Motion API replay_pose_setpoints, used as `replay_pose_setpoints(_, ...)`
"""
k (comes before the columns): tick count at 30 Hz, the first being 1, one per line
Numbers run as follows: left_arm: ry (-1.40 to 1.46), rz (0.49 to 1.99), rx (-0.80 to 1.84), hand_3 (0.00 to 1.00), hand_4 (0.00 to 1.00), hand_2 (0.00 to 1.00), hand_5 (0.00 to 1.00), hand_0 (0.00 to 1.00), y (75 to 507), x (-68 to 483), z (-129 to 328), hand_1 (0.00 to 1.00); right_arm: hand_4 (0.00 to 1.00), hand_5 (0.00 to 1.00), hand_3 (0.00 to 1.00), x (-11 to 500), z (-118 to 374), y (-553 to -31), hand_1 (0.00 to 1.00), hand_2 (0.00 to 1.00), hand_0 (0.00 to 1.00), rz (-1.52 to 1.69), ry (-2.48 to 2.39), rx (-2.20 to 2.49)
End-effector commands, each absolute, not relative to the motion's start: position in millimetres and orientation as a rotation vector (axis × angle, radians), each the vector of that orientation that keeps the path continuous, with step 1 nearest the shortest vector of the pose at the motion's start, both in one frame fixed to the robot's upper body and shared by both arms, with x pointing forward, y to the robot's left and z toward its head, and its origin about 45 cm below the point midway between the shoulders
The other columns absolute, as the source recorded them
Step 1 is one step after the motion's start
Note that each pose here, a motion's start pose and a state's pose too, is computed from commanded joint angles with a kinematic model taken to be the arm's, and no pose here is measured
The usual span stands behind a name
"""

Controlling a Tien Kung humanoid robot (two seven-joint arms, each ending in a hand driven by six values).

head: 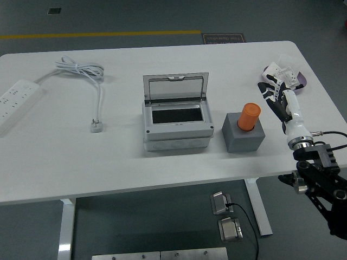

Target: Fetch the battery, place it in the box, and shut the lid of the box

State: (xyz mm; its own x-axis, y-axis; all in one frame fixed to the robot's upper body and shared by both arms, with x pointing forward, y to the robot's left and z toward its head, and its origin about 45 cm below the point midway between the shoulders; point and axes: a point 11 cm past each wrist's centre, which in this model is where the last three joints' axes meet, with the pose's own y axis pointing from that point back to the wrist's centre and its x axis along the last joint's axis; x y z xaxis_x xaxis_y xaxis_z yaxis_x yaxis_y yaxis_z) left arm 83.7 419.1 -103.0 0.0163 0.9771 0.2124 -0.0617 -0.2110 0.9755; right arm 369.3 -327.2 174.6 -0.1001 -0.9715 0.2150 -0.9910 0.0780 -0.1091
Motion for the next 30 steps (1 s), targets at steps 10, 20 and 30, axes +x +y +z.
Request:
replay_pose_setpoints(10,1.041,1.369,1.332,0.597,0.624,0.595,0.194,0.581,418,83,-103,0.632,0.998,0.567,0.852,367,168,-324,0.743,0.814,0.751,0.312,-2.358,2.090)
replay_pose_setpoints(20,1.035,1.367,1.329,0.598,0.625,0.594,0.193,0.581,417,86,-103,0.632,0.998,0.586,0.791,364,146,-324,0.731,0.746,0.736,0.242,-2.321,2.058)
replay_pose_setpoints(30,1.026,1.362,1.327,0.597,0.625,0.594,0.193,0.581,416,90,-103,0.632,0.998,0.574,0.767,365,135,-313,0.724,0.719,0.726,0.207,-2.279,2.070)
